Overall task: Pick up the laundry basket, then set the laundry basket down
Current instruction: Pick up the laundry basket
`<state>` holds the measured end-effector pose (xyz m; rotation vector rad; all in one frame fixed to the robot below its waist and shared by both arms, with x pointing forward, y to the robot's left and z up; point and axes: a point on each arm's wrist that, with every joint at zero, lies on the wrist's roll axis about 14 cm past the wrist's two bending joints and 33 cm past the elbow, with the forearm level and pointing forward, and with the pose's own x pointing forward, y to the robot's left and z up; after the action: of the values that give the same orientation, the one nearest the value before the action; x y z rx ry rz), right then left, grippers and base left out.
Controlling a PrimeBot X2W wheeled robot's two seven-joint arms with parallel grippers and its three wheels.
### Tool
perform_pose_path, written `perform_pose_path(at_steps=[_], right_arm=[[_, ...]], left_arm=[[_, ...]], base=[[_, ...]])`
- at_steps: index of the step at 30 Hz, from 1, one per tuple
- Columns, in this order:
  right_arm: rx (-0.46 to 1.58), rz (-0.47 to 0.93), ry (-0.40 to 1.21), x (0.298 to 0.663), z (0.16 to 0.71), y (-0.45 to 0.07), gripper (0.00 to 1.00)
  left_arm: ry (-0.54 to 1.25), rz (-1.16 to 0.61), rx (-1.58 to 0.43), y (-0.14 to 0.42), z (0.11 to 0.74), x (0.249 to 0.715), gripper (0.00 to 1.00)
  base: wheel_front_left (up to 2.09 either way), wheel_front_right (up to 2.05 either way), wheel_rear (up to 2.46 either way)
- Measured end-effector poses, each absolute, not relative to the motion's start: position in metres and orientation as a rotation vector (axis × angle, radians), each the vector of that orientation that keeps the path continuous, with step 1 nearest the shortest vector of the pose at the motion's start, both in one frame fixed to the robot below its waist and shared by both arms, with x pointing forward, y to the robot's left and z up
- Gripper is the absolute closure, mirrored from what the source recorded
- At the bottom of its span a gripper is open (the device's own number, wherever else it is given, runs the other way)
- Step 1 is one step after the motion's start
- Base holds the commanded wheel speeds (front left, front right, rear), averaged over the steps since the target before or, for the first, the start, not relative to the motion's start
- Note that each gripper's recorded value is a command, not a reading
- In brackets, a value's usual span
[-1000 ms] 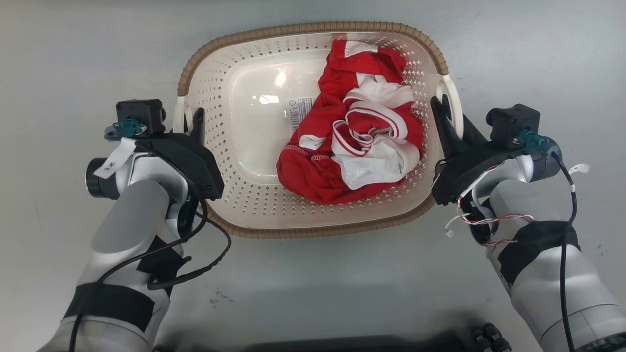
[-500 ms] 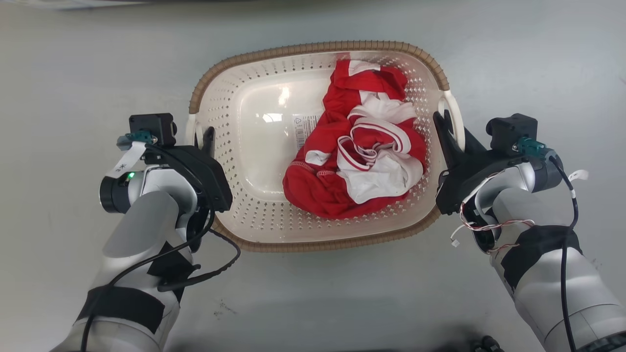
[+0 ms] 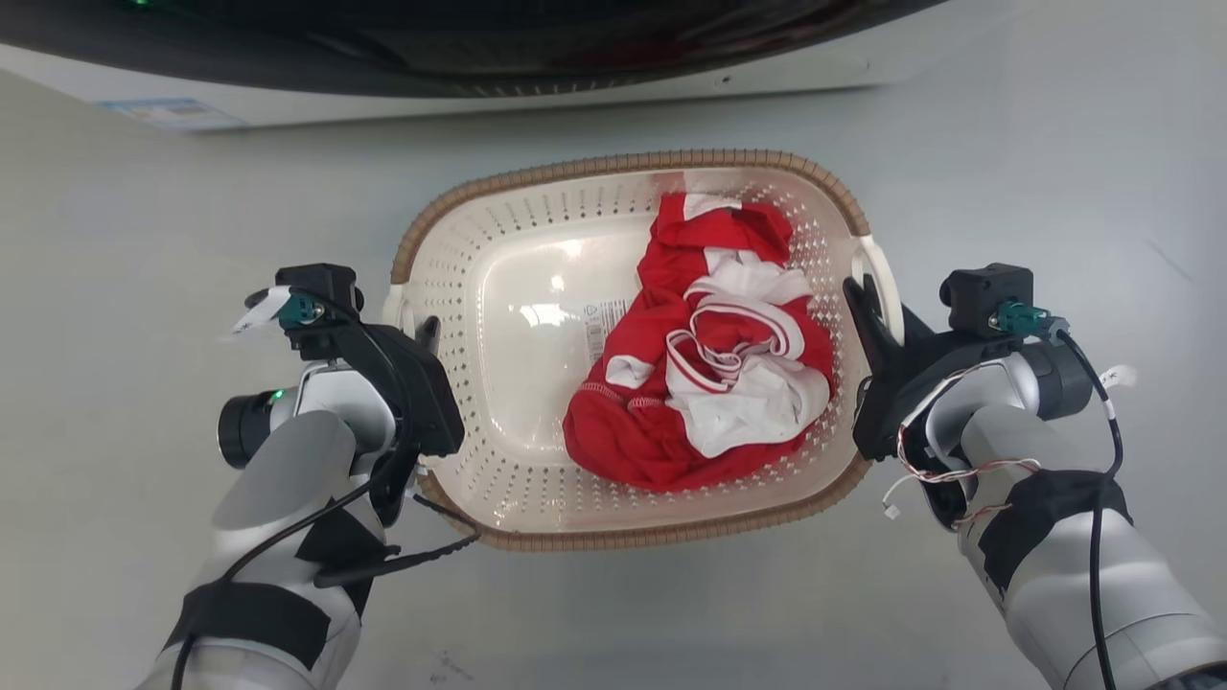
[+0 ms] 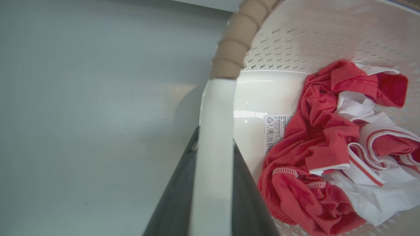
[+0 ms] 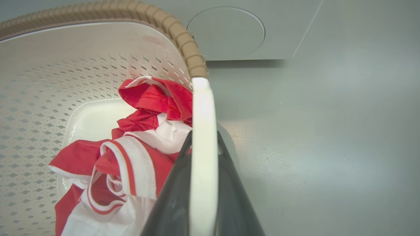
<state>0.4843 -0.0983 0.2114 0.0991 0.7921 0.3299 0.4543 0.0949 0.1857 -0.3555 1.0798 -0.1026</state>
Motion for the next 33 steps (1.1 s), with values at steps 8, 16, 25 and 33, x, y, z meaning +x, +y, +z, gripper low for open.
perform_pose_path(at_steps=[8, 16, 25, 33], right_arm=[[0.131, 0.304, 0.812, 0.472, 0.239, -0.098, 1.0], [0.155, 0.287, 0.858, 0.443, 0.258, -0.098, 1.0], [0.185, 0.271, 0.914, 0.407, 0.275, -0.097, 1.0], [0.198, 0.273, 0.925, 0.386, 0.295, -0.095, 1.0]], left_arm=[[1.092, -0.102, -0.39, 0.094, 0.215, 0.443, 1.0], [1.138, -0.112, -0.411, 0.092, 0.238, 0.416, 1.0], [1.2, -0.123, -0.425, 0.092, 0.259, 0.382, 1.0], [1.236, -0.137, -0.444, 0.091, 0.279, 0.356, 1.0]], base=[[0.0, 0.0, 0.0], [0.0, 0.0, 0.0], [0.0, 0.0, 0.0], [0.0, 0.0, 0.0]])
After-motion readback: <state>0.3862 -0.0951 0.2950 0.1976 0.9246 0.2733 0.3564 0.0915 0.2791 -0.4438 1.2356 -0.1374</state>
